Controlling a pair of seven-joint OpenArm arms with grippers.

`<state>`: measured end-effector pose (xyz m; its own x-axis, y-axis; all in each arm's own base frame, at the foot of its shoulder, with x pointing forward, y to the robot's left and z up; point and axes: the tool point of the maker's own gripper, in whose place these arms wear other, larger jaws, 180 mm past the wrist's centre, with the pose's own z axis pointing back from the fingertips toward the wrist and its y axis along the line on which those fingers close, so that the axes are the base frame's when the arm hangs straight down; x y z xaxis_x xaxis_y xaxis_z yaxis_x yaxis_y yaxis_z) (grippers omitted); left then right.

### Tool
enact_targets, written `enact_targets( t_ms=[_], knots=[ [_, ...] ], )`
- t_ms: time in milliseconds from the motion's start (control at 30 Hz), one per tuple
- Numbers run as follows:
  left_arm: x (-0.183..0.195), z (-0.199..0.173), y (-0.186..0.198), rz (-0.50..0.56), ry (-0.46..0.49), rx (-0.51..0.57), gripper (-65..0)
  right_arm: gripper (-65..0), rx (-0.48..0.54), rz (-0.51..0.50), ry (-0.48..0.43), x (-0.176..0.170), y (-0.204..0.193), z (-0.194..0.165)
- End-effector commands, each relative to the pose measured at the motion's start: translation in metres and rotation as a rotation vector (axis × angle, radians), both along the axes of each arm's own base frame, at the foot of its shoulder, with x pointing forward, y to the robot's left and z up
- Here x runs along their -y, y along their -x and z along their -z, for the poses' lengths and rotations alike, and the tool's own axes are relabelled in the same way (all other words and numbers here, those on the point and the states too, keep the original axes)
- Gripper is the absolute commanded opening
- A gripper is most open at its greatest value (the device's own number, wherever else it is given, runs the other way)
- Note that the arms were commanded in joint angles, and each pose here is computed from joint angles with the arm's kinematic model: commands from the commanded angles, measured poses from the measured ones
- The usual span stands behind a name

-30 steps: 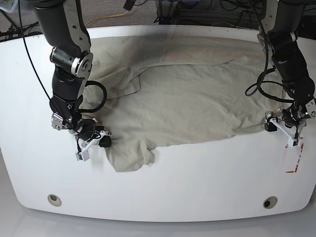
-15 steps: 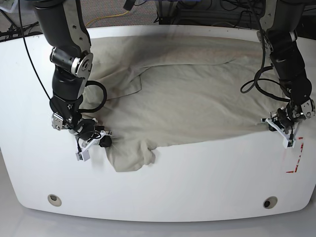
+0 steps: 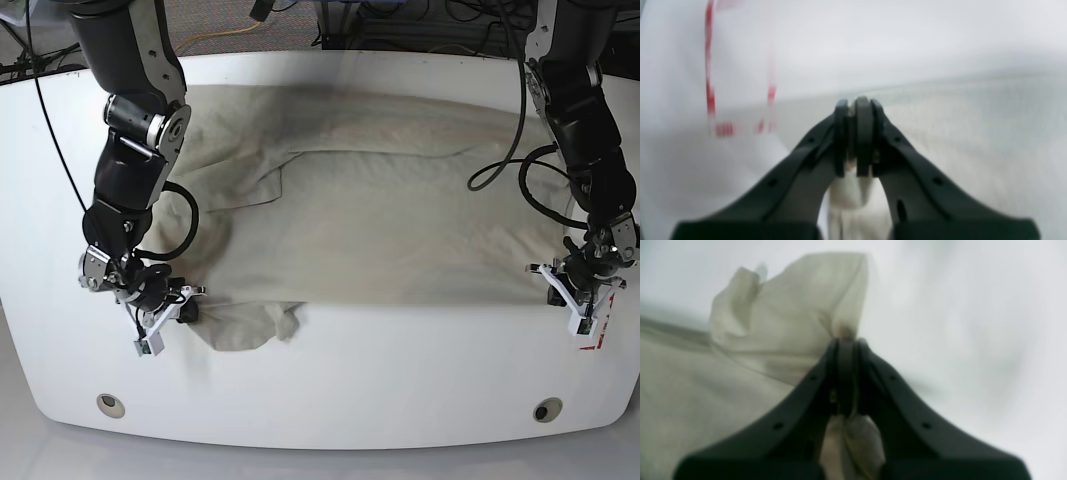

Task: Fold the T-shirt properly
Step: 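Lift the hem with both grippers and fold it over onto the collar edge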

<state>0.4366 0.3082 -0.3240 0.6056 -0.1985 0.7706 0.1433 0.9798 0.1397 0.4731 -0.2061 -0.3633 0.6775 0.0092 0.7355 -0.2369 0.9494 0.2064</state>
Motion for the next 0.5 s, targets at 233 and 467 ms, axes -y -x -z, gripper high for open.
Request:
enact_targets(
  t_ms=[233,467],
  knots=[
    [-0.007,-0.058,-0.002,0.018,-0.108,0.119,-62.6,-65.0,0.049,0.021,0.148,0.035,-0.003,-0.052],
    [-0.003,-0.06,0.016,0.036,-0.163,0.127,-62.6,-65.0,-0.01,0.035,0.284,0.052,0.034,-0.052]
  ],
)
